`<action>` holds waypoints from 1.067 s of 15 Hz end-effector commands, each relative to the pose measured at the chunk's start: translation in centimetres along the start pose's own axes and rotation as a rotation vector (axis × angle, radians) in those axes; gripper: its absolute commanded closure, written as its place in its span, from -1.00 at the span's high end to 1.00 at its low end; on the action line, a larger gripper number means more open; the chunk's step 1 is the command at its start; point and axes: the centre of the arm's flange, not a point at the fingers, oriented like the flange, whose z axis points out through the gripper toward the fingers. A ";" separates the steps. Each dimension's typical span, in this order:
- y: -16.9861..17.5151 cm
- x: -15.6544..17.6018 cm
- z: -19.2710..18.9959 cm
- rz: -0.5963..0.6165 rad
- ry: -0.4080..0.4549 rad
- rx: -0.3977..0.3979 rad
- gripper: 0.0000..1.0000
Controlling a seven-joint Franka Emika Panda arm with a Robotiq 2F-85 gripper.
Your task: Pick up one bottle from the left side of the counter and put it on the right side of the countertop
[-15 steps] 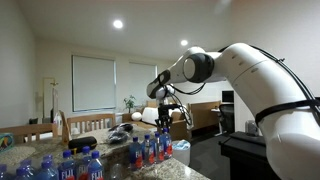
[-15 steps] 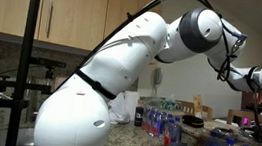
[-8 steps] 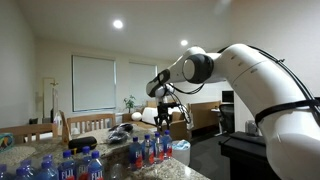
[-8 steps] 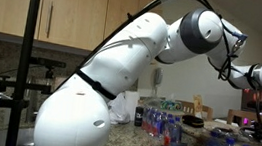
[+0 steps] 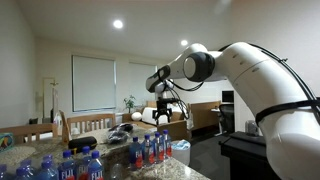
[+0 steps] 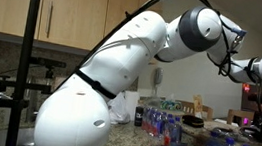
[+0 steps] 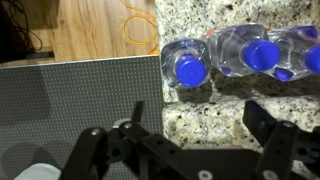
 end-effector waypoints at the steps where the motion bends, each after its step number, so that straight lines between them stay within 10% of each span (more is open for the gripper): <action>1: 0.5 -4.5 -7.2 -0.041 0.054 -0.006 1.00; 11: -10.9 -17.6 -15.2 0.000 0.176 0.082 1.00; 12: -8.7 -12.5 -17.0 -0.033 0.147 0.067 1.00; 16: -11.2 -14.9 -16.9 -0.026 0.157 0.080 1.00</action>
